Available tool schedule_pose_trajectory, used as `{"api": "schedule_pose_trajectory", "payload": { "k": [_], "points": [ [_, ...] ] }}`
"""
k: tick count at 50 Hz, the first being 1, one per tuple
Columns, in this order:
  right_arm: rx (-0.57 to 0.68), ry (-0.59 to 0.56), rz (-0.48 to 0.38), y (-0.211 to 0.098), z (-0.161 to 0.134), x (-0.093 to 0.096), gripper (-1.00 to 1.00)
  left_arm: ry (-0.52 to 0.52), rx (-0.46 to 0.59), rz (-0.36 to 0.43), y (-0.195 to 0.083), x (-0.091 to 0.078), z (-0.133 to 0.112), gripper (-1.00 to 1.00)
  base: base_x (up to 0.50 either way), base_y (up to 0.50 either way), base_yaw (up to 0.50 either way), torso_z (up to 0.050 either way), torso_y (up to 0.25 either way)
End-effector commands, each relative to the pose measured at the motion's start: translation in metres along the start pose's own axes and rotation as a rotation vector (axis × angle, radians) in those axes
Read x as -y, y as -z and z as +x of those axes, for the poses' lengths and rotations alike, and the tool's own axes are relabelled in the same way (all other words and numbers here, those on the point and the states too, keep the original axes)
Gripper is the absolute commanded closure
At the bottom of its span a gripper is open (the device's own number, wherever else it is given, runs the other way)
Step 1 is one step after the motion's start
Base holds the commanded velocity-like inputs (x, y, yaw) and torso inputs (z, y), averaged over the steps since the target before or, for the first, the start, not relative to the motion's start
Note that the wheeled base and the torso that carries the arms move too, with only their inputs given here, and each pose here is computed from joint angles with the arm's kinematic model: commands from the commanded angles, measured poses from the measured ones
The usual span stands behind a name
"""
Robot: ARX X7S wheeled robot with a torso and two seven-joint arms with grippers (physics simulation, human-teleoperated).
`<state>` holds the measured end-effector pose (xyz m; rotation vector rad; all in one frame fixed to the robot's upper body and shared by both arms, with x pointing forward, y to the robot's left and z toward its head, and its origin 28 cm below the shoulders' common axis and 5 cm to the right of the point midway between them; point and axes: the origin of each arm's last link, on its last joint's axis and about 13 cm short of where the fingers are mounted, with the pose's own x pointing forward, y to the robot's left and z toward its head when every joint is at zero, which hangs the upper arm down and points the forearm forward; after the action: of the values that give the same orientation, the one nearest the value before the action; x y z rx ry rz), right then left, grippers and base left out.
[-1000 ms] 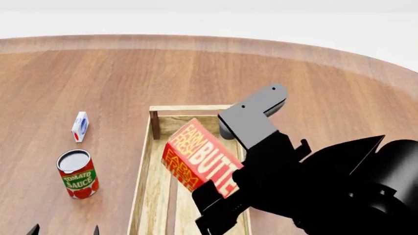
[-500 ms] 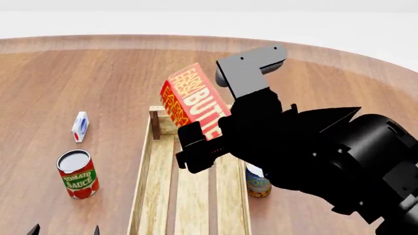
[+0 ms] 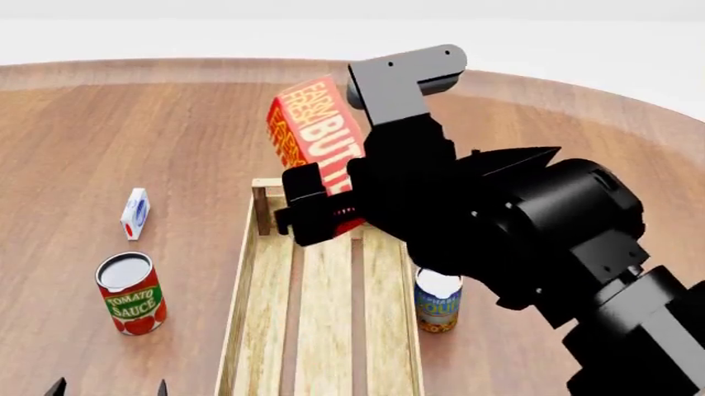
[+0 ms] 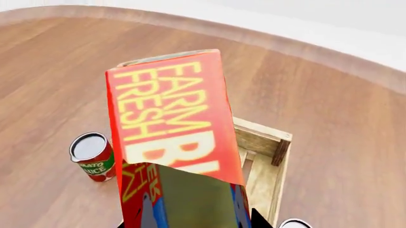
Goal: Pick up the butter and put it in the tray.
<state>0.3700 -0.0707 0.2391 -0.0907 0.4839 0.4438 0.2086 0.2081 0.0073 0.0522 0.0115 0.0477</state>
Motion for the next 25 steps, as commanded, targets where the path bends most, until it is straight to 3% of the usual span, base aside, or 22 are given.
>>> {"api": "schedule_pose_trajectory", "payload": {
  "k": [1, 25],
  "points": [
    [0.019, 0.009, -0.022, -0.013, 0.012, -0.005, 1.0, -0.003, 0.001, -0.001, 0.0, 0.0, 0.0, -1.0, 0.0, 0.0, 0.0, 0.0, 0.0],
    [-0.06, -0.003, -0.035, 0.009, 0.041, -0.011, 1.0, 0.001, 0.005, -0.005, -0.001, 0.0, -0.001, -1.0, 0.0, 0.0, 0.0, 0.0, 0.001]
  ]
}}
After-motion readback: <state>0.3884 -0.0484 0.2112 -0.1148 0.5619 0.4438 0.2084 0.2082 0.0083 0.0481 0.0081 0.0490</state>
